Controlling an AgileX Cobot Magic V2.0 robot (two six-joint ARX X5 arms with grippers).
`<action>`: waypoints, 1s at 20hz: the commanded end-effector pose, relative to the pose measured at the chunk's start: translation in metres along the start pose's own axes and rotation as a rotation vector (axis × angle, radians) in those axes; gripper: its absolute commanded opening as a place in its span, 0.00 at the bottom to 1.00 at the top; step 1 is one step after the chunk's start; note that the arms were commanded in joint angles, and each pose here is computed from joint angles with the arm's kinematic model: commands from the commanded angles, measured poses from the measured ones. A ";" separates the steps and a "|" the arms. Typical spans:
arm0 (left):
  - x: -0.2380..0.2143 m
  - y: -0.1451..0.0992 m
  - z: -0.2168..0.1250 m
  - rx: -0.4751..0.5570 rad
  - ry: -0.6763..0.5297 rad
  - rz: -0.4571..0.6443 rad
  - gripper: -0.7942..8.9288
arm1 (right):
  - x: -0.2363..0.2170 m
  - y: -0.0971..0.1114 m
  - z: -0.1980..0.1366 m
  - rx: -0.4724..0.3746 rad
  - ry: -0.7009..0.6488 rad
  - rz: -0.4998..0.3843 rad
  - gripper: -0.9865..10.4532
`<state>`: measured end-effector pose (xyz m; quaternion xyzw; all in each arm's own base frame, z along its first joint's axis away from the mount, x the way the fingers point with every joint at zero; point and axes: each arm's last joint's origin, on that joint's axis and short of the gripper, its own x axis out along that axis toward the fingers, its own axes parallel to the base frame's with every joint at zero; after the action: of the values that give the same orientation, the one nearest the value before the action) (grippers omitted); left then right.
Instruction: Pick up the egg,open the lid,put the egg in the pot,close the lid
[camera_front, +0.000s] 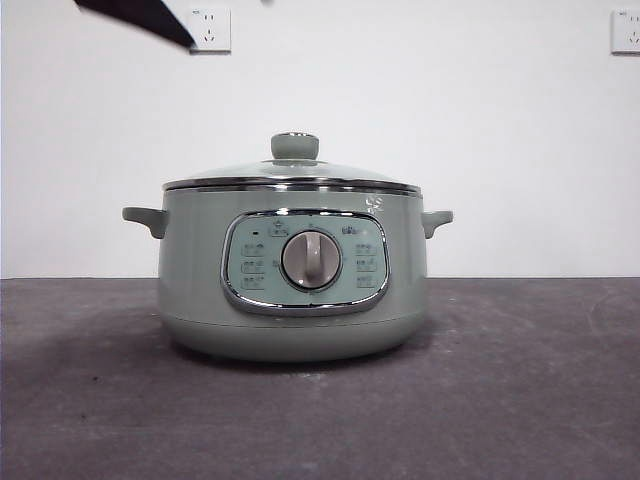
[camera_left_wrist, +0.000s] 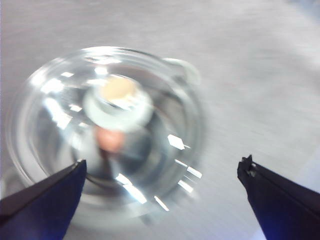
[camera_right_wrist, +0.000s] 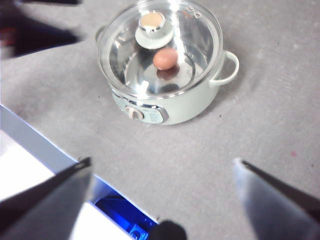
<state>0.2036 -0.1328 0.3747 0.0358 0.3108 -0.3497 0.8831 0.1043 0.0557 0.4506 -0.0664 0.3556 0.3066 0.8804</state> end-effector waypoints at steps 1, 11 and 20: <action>-0.034 -0.009 -0.011 0.009 -0.008 -0.040 0.55 | 0.002 0.000 -0.001 0.012 0.024 0.006 0.31; -0.095 -0.022 -0.032 0.026 -0.074 -0.059 0.08 | 0.003 0.000 -0.001 0.076 0.026 0.000 0.09; -0.085 -0.019 -0.029 0.060 -0.043 -0.044 0.08 | 0.003 -0.001 -0.001 0.077 0.027 -0.005 0.09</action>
<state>0.1284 -0.0878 0.4055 0.0321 0.2851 -0.3733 0.8822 0.1073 0.0570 0.4496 -0.0394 0.3695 0.2932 0.8809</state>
